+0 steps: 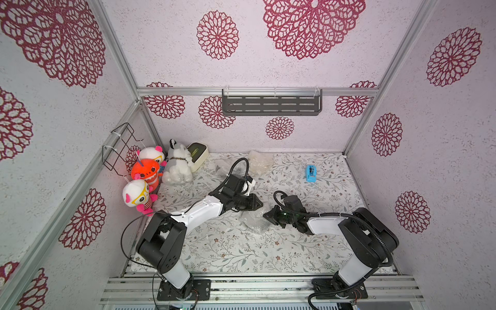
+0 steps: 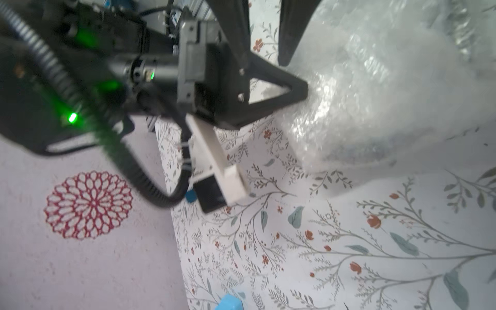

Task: Wrap dinner plates in bubble wrap
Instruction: Wrap the plate in the bubble wrap.

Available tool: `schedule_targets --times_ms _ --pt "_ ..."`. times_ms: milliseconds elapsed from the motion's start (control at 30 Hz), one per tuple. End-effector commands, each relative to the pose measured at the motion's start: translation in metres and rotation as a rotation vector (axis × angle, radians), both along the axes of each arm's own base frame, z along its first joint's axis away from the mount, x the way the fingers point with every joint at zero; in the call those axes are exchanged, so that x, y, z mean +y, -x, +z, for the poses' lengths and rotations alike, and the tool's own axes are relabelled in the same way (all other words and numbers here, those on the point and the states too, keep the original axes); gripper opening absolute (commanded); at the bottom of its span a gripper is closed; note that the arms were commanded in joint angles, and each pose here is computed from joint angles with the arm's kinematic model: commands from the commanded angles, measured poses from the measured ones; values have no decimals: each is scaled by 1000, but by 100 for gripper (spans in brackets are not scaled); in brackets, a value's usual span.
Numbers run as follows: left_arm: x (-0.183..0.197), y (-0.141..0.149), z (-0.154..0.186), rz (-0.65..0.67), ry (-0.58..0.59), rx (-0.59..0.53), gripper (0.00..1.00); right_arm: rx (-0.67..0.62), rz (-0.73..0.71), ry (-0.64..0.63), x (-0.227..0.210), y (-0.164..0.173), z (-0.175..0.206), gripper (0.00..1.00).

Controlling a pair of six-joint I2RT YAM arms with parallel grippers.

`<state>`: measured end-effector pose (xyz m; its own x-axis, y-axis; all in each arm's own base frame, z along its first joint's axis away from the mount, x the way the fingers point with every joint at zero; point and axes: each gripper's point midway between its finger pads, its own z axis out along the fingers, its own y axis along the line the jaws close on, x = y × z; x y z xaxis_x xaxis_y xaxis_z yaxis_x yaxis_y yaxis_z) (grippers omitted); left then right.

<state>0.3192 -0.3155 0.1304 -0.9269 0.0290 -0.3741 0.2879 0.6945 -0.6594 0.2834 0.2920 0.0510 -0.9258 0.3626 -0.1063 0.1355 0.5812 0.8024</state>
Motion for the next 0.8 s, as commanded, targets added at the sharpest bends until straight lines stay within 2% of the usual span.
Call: schedule_targets --times_ms 0,167,267,300,400,500,567,633,700,767 --pt "11 17 -44 87 -157 189 21 -18 8 5 -2 5 -2 0" --pt "23 64 -88 34 -287 328 15 2 -23 14 -9 7 -10 0" --pt "39 89 -124 35 -334 414 8 -47 -39 10 -11 2 1 0" --pt "46 93 -133 42 -360 422 7 -83 -51 28 -15 -2 8 3" --pt "53 93 -143 60 -370 423 5 -184 -130 186 -45 -11 25 15" --pt "49 89 -139 45 -361 403 3 -283 -222 317 -79 -15 49 22" --pt "48 87 -137 41 -358 392 4 -382 -156 277 -67 -17 74 21" --pt "46 87 -138 36 -358 394 3 -442 -24 181 -37 -15 94 21" --pt "45 86 -138 34 -355 394 3 -439 135 40 2 -7 104 21" --pt "45 85 -138 34 -355 391 3 -413 230 -51 31 0 101 21"
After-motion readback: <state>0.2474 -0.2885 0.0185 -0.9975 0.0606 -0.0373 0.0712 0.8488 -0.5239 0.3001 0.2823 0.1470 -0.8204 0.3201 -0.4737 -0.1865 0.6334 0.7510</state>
